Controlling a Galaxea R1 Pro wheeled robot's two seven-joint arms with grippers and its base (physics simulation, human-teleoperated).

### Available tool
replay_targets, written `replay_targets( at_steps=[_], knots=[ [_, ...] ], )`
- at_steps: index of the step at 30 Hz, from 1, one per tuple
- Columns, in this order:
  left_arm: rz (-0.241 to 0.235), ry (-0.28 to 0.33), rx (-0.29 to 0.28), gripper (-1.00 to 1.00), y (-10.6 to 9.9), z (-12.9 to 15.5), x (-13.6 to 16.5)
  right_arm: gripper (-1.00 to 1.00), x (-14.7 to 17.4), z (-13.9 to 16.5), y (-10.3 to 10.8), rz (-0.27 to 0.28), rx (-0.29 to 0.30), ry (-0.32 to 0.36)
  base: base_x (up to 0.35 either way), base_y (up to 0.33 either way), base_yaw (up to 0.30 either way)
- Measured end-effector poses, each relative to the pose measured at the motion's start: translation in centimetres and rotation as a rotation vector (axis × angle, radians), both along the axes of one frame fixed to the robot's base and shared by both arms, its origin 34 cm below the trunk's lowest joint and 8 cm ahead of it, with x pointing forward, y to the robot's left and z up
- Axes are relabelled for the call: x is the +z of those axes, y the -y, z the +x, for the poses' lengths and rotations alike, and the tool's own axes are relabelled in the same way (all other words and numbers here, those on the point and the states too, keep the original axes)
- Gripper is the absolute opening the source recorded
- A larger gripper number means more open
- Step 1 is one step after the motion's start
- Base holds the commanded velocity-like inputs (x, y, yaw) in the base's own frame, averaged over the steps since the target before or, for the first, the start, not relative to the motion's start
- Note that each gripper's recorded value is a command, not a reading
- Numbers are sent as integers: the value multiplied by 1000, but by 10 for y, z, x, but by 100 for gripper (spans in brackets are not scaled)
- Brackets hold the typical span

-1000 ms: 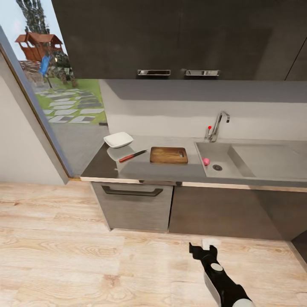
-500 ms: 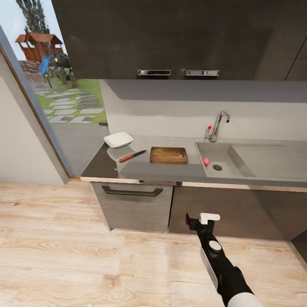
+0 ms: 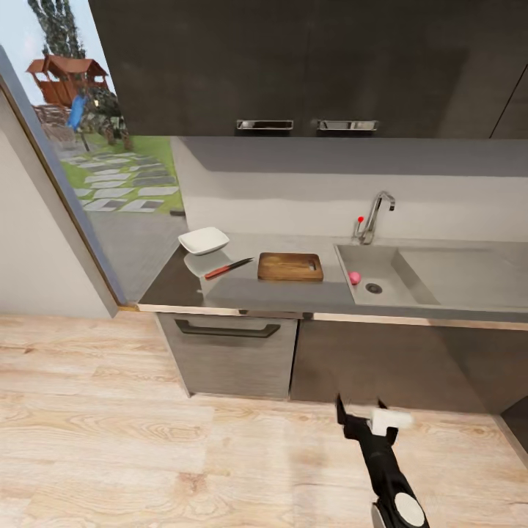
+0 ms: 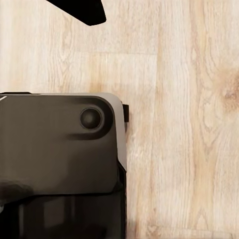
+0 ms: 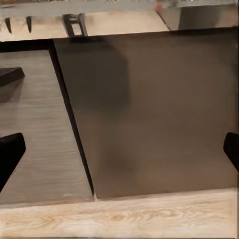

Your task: In the kitchen, take the Vidalia onion out of the sink, dice it on the chopping board with the paring knife, put the diced onion into the bowl on the countertop, then place both the paring knife and the chopping board into the sink.

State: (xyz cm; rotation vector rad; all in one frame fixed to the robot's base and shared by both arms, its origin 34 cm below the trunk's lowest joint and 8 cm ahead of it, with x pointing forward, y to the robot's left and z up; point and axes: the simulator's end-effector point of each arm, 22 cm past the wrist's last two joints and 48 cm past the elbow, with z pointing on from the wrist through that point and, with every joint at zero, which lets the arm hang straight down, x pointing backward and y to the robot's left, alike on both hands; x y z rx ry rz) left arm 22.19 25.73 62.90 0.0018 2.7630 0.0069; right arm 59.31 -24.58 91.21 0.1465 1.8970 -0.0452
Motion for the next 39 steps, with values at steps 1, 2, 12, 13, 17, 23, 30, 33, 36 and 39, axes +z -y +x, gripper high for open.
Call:
replay_targets(
  at_steps=[1,2,12,13,17,23,30,33,36,39],
  knots=[
    [0,0,0,100,0,0,0,100,4,-27,3,-2,-10,40,0,0,0],
    [0,0,0,100,0,0,0,100,3,-45,4,-3,-15,55,0,0,0],
    [0,0,0,100,0,0,0,100,23,-126,6,-7,-37,204,0,0,0],
    [0,0,0,100,0,0,0,100,24,-128,5,-7,-37,216,0,0,0],
    [0,0,0,100,0,0,0,100,-10,-157,-1,-4,-28,166,0,0,0],
    [0,0,0,100,0,0,0,100,-76,-208,-22,15,19,-12,0,0,0],
    [1,0,0,100,0,0,0,100,-147,-279,-30,16,62,-263,0,0,0],
    [2,1,0,100,0,0,0,100,-163,-302,-29,13,65,-326,0,0,0],
    [3,2,0,100,-1,1,0,100,-169,-311,-28,12,63,-350,0,0,0],
    [5,4,1,100,-2,2,0,100,-175,-319,-26,9,59,-373,0,0,0]
  ],
)
